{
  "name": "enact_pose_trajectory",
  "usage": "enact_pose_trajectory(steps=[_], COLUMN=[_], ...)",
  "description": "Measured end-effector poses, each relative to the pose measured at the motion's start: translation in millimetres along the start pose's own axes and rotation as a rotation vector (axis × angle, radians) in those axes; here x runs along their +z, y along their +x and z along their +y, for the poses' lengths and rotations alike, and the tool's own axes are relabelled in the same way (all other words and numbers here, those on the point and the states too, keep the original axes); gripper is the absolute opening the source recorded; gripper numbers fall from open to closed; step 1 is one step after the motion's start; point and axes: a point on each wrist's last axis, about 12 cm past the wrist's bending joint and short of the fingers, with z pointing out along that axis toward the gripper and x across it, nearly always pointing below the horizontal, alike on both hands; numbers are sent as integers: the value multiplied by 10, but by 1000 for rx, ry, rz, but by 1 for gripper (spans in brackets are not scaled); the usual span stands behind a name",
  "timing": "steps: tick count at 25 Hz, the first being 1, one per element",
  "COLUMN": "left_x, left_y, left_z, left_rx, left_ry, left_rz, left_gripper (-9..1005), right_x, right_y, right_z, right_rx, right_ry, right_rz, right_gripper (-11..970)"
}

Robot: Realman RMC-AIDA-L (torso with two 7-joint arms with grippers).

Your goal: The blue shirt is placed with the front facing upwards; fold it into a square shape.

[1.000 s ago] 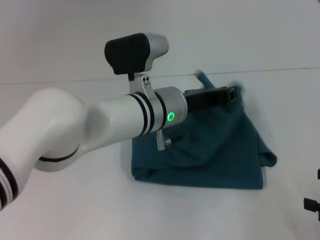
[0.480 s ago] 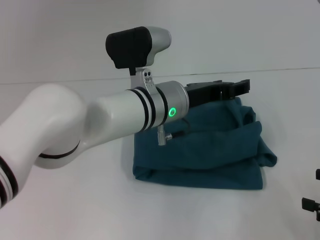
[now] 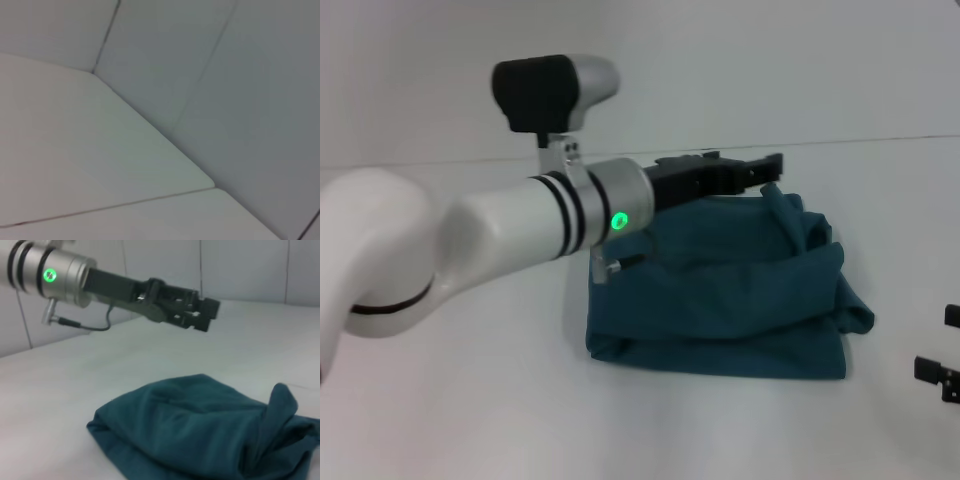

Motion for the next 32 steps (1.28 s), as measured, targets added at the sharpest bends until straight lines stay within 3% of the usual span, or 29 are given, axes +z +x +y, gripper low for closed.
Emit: enact_pose_trajectory(steps=[7,13,18,25,32], left_x=[-212,-389,-499,-592,-583], left_y=[-14,98,122,152,193], left_z=[304,676,859,993,953], left_rx=[-108,-194,-209,-223,-202], left_ry=[-2,-86,-156,-217,-204], left_rz=[-29,4,44,90,136], left_gripper=[873,872,861,862,862], right_x=[-19,-26,-24,4,72], right_y=[-25,-25,-32,-54,-110], right_z=[-35,-41,-47,-55,-165], right_rx=[22,33,33,28,68], right_ry=[29,35,36,30,80], right_rz=[-23,-26,-27,-29,-24], right_gripper=[917,916,915,913,912])
